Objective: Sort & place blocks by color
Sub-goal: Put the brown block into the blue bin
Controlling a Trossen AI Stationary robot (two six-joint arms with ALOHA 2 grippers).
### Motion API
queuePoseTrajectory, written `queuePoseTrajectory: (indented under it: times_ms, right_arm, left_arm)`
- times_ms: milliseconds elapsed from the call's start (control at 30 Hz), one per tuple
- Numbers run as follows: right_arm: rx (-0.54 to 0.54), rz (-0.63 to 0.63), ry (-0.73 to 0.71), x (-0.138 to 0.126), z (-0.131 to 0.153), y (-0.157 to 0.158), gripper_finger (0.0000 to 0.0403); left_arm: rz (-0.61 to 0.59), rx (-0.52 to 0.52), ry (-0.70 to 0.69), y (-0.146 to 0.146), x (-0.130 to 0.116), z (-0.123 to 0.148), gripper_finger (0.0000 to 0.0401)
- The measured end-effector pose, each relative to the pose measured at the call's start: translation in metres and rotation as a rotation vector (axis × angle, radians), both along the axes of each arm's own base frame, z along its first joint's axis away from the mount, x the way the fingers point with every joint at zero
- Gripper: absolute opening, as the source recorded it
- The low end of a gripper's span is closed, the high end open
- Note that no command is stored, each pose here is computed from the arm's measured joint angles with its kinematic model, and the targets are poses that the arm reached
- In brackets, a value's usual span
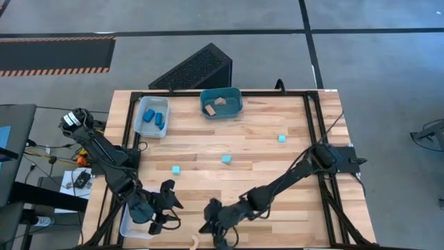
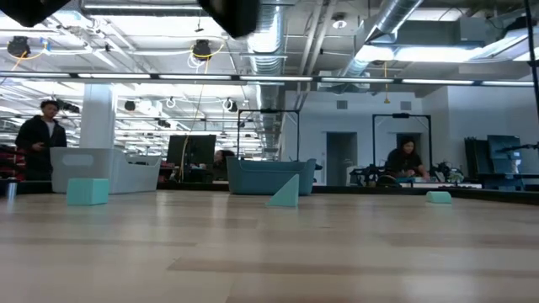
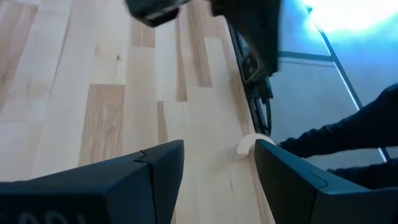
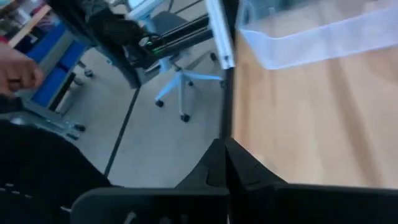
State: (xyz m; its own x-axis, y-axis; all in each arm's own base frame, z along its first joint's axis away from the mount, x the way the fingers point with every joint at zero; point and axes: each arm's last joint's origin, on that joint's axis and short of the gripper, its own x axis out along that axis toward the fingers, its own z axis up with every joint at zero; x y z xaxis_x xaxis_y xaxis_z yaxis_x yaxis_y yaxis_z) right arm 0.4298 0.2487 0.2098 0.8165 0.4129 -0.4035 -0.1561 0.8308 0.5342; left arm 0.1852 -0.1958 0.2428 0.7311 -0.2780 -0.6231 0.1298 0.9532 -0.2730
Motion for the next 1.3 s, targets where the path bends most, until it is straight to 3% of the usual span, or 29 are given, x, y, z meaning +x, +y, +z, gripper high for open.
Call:
queuePoseTrajectory:
  times_ms: [133,400,667,1000,1300]
  right_arm:
    - [-0.016,0.037,-0.016,0.016,-0.003,0.019,0.0002]
    - [-0.048,0.118,0.023,0.034,-0.016,0.023,0.0002]
    - [-0.011,0.18,0.18,0.038,-0.041,0.016,0.0001]
    - [0.017,0.178,0.1,0.046,-0.045,0.015,0.0001]
    - [-0.036,0.162,0.076,0.054,-0.045,0.0,0.0001]
  left_arm:
    - [0.002,0.014,0.019,0.0,-0.003,-0.002,0.0183]
    - [0.057,0.003,0.038,-0.003,-0.01,-0.004,0.0183]
    - [0.191,0.045,-0.038,-0.001,-0.011,-0.003,0.0183]
    - [0.237,-0.007,-0.048,-0.002,-0.011,-0.002,0.0183]
    - [0.269,0.034,-0.081,0.001,-0.01,-0.002,0.0183]
